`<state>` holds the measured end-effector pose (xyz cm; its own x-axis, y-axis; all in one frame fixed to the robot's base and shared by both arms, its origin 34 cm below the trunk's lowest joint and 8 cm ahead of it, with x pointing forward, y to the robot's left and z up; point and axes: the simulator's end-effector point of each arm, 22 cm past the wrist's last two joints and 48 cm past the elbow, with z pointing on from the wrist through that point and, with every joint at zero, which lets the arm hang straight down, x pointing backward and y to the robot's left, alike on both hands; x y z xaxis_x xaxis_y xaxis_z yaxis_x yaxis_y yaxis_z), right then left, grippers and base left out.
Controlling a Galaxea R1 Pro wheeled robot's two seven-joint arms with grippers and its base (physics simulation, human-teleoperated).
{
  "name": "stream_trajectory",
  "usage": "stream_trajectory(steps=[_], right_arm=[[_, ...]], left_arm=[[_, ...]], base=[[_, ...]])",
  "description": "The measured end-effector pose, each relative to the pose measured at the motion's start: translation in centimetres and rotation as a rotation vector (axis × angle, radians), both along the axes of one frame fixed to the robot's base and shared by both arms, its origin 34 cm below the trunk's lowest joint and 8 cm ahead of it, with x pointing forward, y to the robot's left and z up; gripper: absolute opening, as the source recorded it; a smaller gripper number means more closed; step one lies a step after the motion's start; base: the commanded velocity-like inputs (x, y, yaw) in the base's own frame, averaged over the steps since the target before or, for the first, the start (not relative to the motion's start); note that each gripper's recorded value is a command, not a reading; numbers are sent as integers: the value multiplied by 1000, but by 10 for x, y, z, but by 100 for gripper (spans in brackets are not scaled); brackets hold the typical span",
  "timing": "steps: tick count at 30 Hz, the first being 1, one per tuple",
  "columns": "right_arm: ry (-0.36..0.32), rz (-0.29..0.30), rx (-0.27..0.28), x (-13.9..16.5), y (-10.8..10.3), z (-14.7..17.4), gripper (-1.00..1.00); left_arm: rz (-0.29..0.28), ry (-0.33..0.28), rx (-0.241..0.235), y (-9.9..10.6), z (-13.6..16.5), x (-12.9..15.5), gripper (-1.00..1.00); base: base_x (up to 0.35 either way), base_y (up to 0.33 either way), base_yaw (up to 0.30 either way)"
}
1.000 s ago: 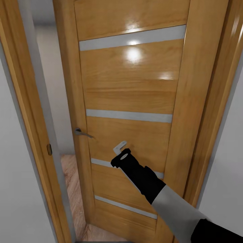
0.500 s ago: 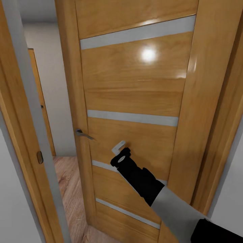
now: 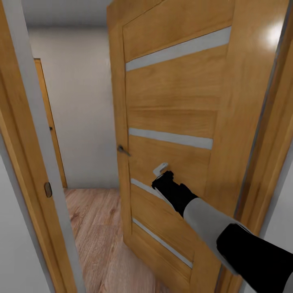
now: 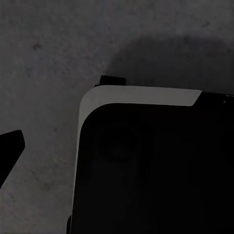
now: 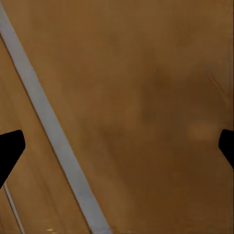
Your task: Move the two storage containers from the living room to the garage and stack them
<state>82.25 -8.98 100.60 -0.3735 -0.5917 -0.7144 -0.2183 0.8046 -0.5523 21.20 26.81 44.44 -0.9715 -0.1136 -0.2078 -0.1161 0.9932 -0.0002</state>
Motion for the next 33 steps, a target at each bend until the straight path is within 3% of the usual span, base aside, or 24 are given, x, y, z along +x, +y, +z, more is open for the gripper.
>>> stream_trajectory(steps=[1,2,3,8,9,15,23,33], right_arm=[[-4,-2,-1,1,-1,2,100],[2,-4,41,5,0,8,100],[2,-7,50,6,-1,10,100],[-23,-10,35,11,-5,21,100],[-49,-5,9,12,-4,31,100],[-132,70,64,5,33,79,100],[-28,131,159,-8,57,60,100],[1,140,167,-10,59,53,100]], left_arm=[[0,0,0,0,0,0,100],[0,0,0,0,0,0,100],[0,0,0,0,0,0,100],[0,0,0,0,0,0,100],[0,0,0,0,0,0,100],[1,0,0,0,0,0,100],[2,0,1,0,0,0,100],[2,0,1,1,0,0,100]], base=[[0,0,0],[0,0,0],[0,0,0],[0,0,0],[0,0,0],[0,0,0],[0,0,0],[0,0,0]])
